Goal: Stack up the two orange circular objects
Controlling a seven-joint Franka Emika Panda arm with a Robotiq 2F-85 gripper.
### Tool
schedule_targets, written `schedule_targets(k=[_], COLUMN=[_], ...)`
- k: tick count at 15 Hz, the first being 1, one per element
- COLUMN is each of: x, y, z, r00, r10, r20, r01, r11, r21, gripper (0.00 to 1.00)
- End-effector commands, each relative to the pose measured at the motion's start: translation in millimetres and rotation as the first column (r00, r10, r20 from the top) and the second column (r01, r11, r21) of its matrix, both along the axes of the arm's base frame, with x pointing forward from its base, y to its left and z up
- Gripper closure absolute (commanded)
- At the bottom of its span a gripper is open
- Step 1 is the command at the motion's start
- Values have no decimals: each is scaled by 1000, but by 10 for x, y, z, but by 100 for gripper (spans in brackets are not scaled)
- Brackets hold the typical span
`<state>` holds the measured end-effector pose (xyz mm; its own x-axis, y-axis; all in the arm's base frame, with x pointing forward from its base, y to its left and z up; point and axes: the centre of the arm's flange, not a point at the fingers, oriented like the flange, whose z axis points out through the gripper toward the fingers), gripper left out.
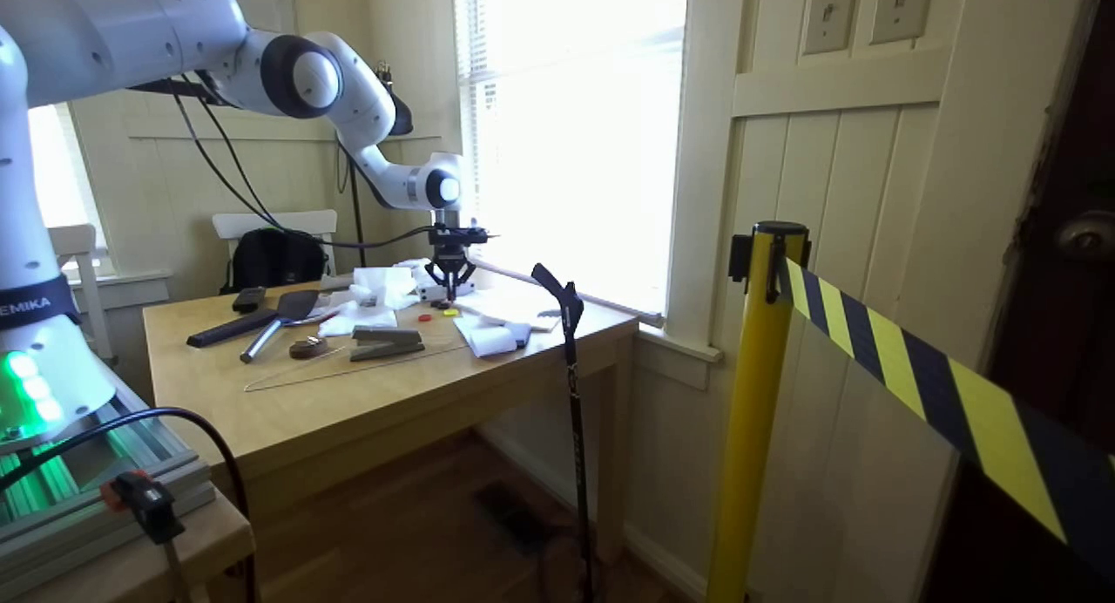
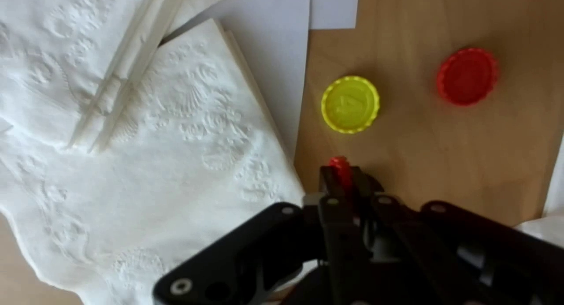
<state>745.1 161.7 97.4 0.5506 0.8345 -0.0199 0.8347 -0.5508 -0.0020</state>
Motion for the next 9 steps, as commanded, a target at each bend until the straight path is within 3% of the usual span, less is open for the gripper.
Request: schedule_targets(k=[1, 9], x=[-236, -787], y=[-2, -126], z=[334, 413], r00=[1000, 990], r10=[7, -19], r20=[-9, -137], r01=[-7, 42], r11=[1000, 984], r21=[7, 172], gripper=[98, 98])
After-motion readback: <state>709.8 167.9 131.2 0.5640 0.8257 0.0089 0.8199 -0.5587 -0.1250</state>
